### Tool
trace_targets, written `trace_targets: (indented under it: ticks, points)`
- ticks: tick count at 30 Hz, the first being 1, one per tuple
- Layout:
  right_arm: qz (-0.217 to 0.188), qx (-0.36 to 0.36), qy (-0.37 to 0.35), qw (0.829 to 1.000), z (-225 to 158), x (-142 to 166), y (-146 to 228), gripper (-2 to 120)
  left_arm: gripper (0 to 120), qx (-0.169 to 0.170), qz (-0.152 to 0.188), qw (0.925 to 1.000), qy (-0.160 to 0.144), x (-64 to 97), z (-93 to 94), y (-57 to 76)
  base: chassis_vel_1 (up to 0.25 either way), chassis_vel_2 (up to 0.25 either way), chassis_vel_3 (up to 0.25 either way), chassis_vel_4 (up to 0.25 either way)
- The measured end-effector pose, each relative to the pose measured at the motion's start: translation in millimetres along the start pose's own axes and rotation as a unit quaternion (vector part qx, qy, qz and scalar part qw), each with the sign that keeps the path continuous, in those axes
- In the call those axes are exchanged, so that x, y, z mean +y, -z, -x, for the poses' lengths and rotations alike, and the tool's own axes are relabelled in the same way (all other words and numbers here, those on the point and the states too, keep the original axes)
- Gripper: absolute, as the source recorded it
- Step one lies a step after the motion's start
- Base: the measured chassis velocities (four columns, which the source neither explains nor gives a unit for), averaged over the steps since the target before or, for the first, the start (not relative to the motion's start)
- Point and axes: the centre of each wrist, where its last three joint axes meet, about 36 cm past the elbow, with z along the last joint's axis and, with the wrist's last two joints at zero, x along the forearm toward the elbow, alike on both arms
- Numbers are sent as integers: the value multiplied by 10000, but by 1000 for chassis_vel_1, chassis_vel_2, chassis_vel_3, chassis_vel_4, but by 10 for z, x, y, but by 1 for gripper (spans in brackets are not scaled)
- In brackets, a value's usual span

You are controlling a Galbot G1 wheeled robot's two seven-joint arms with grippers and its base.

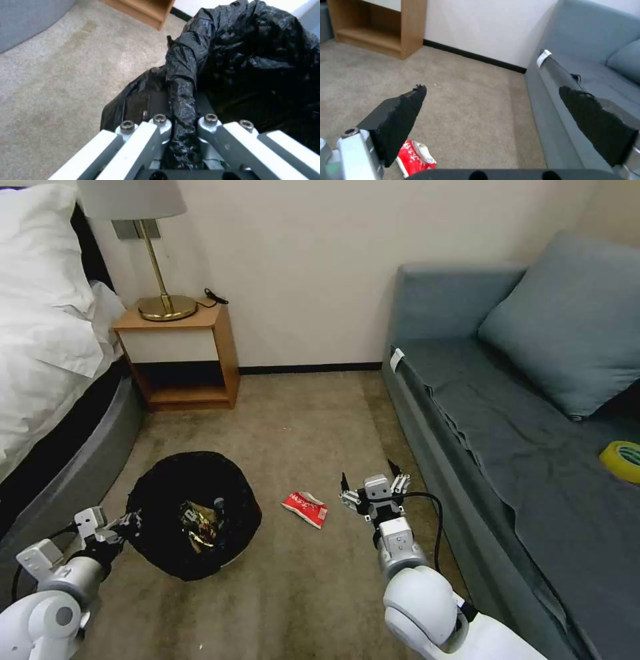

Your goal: Pick up the trash bin, then pick up the garbage on the floor and place it into the trash bin.

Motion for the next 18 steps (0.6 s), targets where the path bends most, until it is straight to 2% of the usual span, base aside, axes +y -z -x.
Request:
trace_targets:
  ticks: [18]
  points:
    - [-45,-14,127,9999,-29,-40,-35,100,4,-39,-20,10000,4,2,-26,6,0,0,0,0]
